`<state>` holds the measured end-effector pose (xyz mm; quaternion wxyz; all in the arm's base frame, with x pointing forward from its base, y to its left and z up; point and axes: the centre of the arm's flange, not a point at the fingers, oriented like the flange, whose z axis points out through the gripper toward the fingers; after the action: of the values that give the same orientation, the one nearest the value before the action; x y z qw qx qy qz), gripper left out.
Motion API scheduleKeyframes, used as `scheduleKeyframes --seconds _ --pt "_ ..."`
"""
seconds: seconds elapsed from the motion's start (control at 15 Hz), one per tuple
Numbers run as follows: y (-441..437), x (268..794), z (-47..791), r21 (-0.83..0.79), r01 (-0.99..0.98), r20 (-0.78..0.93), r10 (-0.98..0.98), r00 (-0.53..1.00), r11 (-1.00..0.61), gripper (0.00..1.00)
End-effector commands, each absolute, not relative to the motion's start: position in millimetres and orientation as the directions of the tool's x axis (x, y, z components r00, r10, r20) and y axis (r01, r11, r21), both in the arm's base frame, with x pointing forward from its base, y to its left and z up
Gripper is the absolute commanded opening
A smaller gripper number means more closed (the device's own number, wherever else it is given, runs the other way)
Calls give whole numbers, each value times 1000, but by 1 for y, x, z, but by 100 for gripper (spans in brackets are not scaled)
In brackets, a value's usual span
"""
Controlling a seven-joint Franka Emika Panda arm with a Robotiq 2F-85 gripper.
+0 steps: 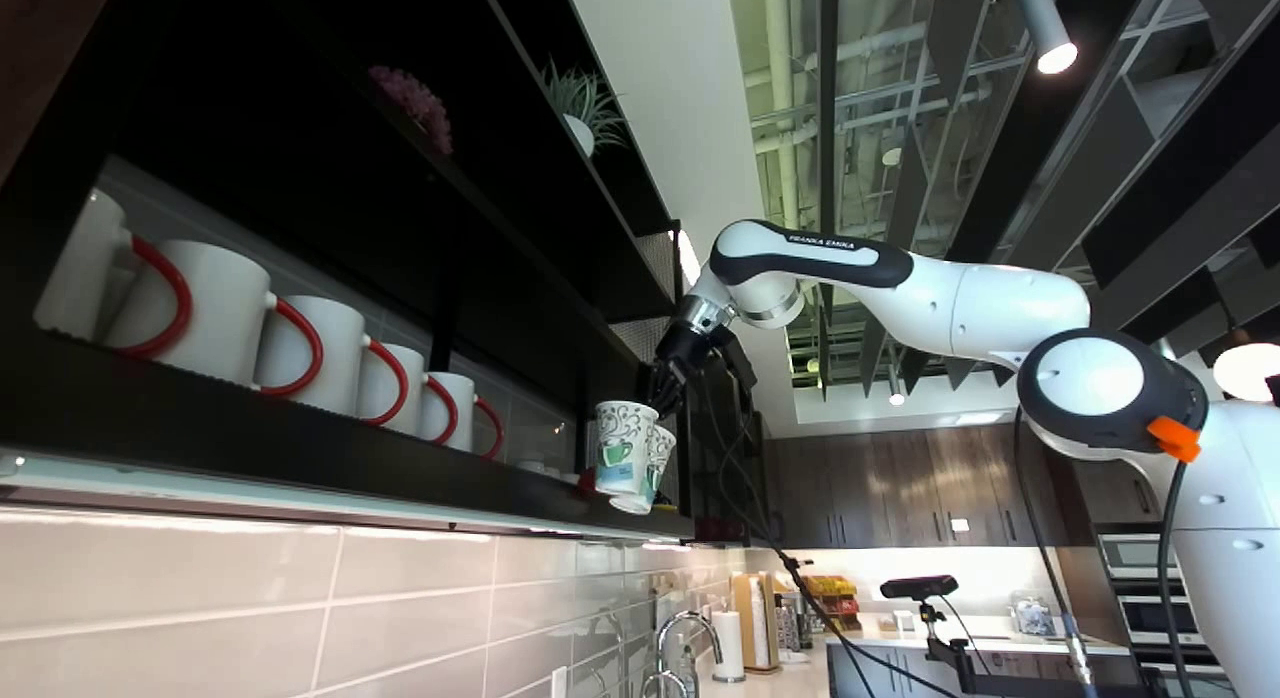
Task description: Remove the coffee cups from the bottom shelf and put them on the counter.
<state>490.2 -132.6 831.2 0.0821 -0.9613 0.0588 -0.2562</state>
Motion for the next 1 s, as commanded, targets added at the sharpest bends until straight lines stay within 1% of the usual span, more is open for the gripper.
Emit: scheduleKeyframes --seconds 0.0,0.27,0.33,0.73,0.8,0.93 --pt "-115 451 782 -204 -121 430 -200 881 -971 1" --pt "-119 437 756 -177 -161 395 -220 892 -971 1" --pt "-126 467 780 -189 -128 388 -194 901 -974 6" --pt "-125 452 767 -189 -139 381 -203 902 -972 6" --pt "-125 453 767 -189 -138 382 -203 902 -972 1" --pt "-117 453 737 -152 -163 351 -208 913 -975 1"
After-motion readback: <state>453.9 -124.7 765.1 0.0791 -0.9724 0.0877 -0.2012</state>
